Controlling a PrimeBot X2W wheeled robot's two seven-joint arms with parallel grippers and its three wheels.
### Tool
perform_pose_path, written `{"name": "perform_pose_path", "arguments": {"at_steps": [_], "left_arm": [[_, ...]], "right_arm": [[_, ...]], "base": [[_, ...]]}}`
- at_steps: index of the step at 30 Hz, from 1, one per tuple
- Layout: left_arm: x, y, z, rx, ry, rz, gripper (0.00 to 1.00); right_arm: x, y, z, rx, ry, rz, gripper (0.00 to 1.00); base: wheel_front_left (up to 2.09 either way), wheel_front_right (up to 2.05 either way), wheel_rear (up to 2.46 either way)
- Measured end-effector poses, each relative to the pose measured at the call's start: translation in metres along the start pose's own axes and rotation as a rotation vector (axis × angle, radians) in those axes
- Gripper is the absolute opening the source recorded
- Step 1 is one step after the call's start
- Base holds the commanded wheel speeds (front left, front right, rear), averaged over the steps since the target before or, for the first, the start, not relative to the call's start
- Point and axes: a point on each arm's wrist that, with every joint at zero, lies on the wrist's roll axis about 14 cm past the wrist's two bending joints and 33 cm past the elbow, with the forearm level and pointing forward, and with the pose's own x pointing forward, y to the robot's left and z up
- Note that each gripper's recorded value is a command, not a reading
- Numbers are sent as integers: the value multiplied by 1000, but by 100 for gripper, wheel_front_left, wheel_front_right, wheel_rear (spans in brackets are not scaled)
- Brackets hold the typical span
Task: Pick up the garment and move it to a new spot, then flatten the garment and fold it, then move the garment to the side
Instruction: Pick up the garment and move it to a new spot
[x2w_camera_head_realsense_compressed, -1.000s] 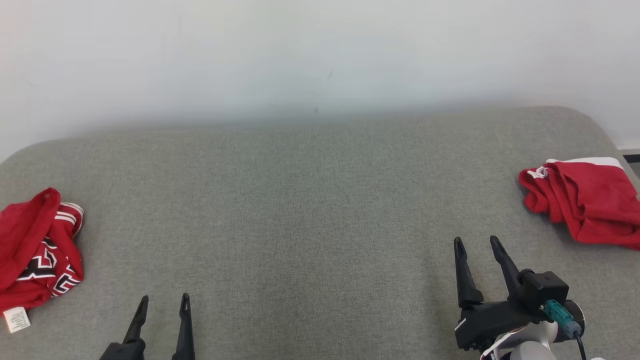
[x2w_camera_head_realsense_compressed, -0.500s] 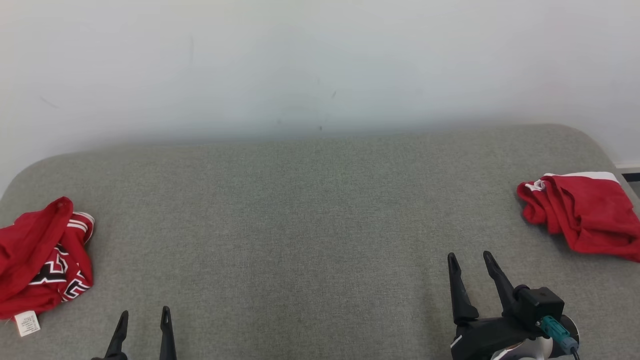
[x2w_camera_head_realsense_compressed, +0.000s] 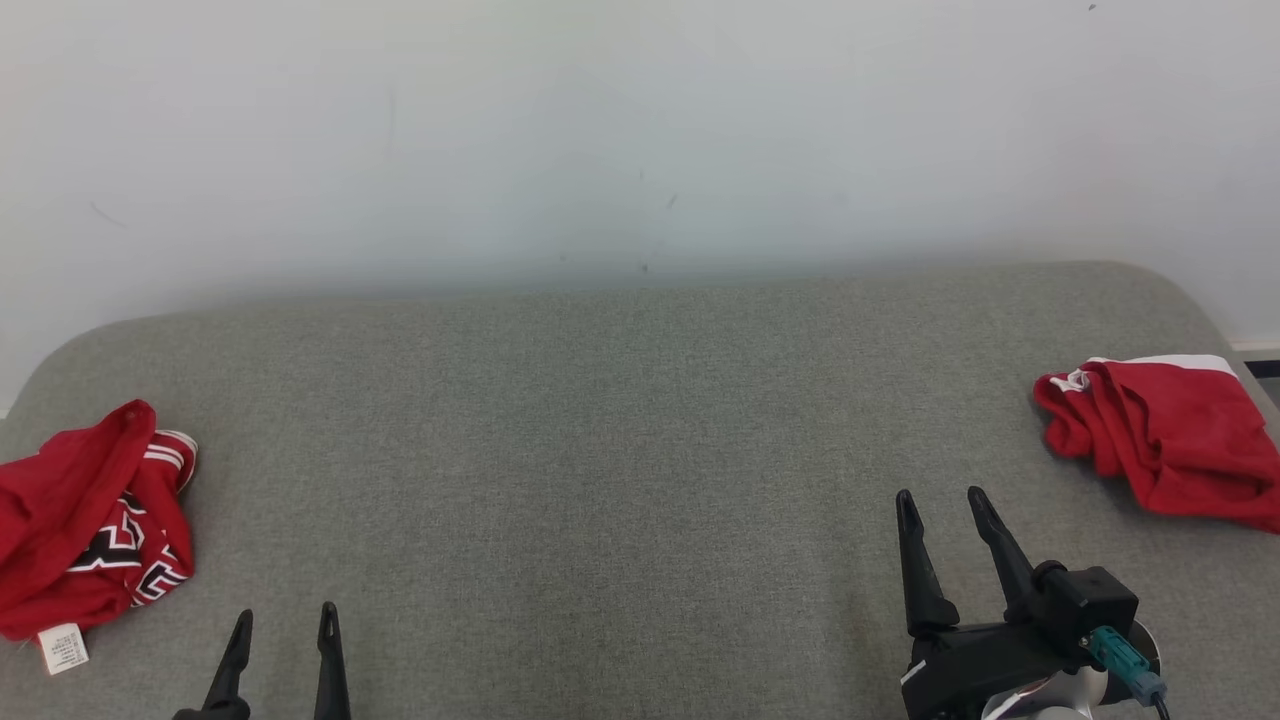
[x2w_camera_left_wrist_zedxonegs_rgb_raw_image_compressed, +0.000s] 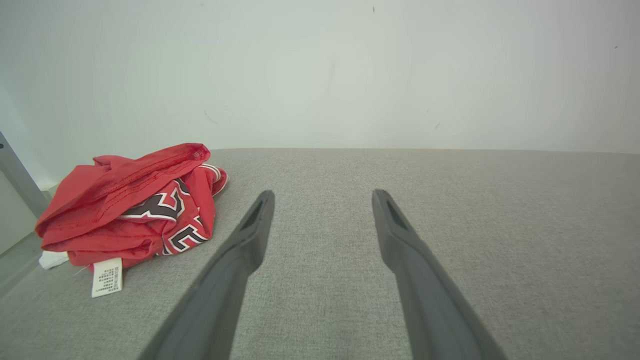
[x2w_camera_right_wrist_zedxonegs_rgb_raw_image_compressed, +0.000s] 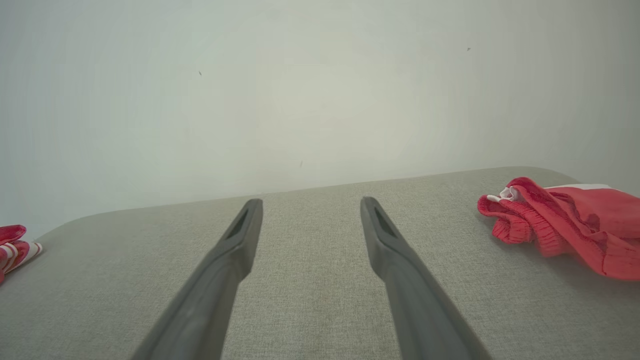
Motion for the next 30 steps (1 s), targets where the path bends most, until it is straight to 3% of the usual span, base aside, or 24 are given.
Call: {"name": "perform_pose_path", "arguments": {"at_steps": [30], "left_arm": [[5,11,27,27,-84,35,100]], "right_arm": [[14,17,7,8,-29,52,100]], "base": [[0,0,0]]}}
